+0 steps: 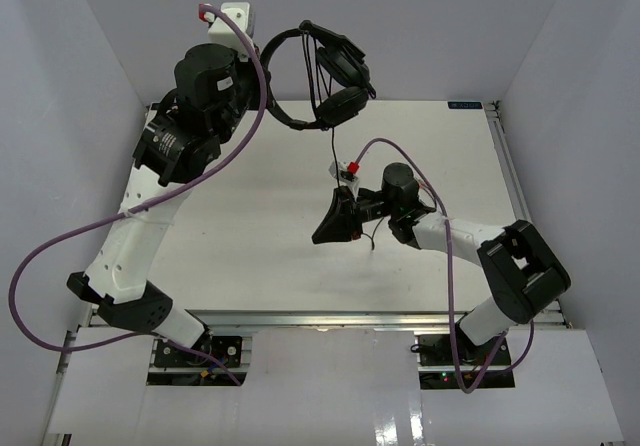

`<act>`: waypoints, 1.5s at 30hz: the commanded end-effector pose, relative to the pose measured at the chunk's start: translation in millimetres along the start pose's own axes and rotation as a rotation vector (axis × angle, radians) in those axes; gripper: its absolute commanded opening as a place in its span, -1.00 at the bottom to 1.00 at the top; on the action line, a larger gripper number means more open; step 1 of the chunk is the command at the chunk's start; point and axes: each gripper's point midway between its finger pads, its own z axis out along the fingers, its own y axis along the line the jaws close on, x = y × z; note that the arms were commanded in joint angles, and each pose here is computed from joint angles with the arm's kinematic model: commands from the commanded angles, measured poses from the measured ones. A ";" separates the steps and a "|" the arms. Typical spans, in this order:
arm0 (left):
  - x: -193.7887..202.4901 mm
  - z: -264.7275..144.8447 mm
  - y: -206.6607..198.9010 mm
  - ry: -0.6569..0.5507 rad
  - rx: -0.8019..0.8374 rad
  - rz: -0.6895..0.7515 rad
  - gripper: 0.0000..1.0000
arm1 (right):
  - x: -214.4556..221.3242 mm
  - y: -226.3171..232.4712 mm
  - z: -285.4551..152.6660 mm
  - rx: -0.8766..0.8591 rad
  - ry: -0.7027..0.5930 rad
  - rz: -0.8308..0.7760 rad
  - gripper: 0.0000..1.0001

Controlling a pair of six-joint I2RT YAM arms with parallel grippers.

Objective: Wrap the headphones

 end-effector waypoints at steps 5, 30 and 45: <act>-44.1 0.5 27.2 -0.171 -0.120 -0.088 -1.00 | 14.2 -15.5 -2.9 0.150 0.063 -0.048 -0.80; 48.4 89.2 133.5 -0.053 -0.378 -0.095 -1.00 | 10.4 -26.6 -42.5 0.515 0.319 -0.256 -0.85; 211.1 129.2 152.9 0.263 -0.399 -0.011 -1.00 | -70.2 1.8 -56.9 0.756 0.561 -0.840 -0.85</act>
